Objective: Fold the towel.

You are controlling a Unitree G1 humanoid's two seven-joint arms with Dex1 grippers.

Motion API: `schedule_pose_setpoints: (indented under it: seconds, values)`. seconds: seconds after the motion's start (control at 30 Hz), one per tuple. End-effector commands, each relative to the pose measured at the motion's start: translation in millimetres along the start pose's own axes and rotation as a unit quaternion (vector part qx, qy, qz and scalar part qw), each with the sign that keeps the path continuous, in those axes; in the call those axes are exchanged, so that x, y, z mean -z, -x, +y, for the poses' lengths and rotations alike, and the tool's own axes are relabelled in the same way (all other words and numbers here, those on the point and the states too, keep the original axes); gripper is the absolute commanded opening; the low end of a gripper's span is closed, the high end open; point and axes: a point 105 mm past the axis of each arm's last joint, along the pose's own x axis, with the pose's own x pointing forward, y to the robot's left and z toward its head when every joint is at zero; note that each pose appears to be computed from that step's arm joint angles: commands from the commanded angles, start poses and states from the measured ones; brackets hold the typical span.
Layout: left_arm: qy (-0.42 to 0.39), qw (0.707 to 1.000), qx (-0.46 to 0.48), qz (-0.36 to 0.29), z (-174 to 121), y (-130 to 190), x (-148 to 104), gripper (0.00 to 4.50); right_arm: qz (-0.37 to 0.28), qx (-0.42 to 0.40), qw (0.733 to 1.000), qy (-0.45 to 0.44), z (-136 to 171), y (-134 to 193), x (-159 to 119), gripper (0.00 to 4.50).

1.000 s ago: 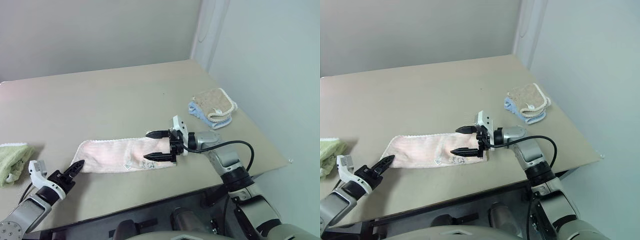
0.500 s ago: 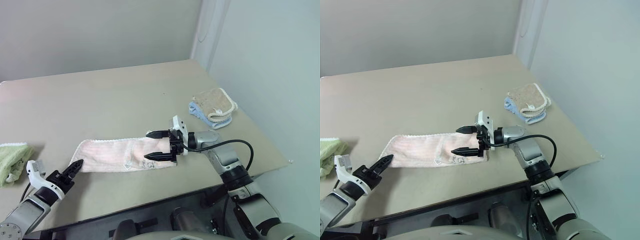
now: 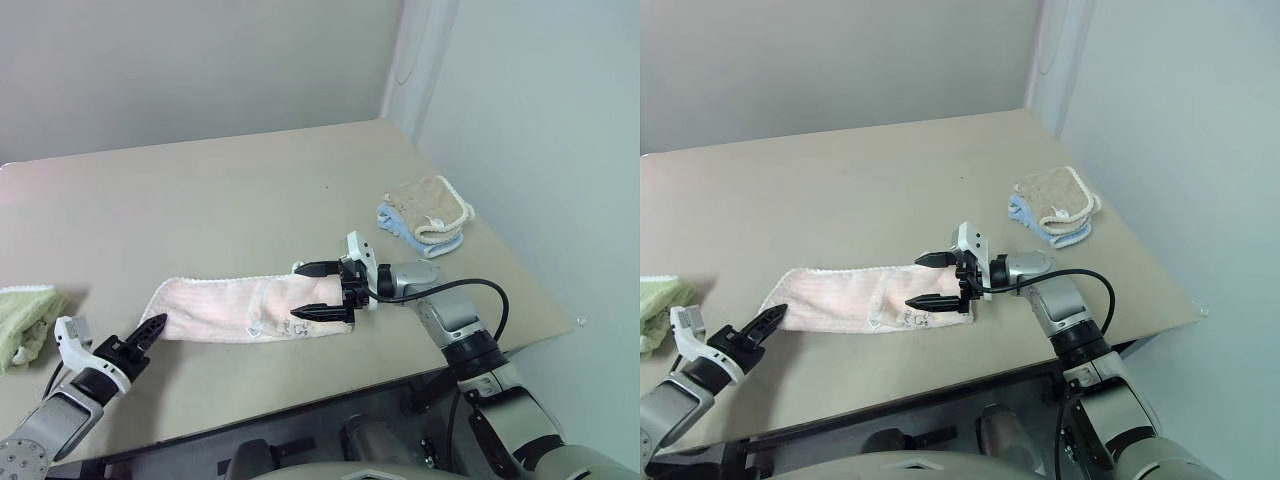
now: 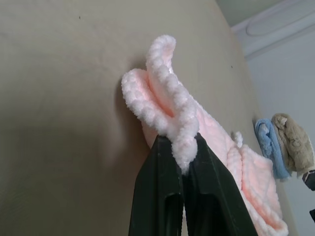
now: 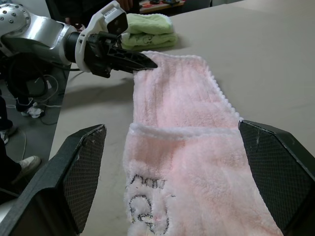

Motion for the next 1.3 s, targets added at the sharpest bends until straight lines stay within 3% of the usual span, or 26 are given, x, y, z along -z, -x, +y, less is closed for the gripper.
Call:
schedule_pose_setpoints:
  seconds: [0.03, 0.27, 0.5, 0.77, 1.0, 1.3]
  values:
    - [-0.015, 1.000, 0.022, -0.004, -9, 1, -9, 0.03, -0.008, 0.004, 1.000, 0.027, -2, 2, -13, 4.50]
    - [-0.038, 0.997, 0.061, -0.016, -31, 4, -24, 0.03, -0.017, 0.010, 1.000, 0.019, -4, 10, -18, 4.50]
    - [-0.124, 0.984, 0.122, 0.043, -68, 9, -27, 0.03, 0.000, 0.025, 1.000, 0.019, -4, 38, -18, 4.50]
    - [-0.218, 0.943, 0.190, 0.164, -97, 1, -3, 0.03, 0.033, 0.076, 0.996, 0.012, -13, 64, -3, 4.50]
    - [-0.257, 0.900, 0.267, 0.229, -126, -36, 3, 0.03, 0.036, 0.115, 0.993, 0.007, -14, 74, 3, 4.50]
    - [-0.229, 0.843, 0.356, 0.331, -168, -70, 48, 0.03, 0.037, 0.178, 0.983, -0.005, -9, 97, 8, 4.50]
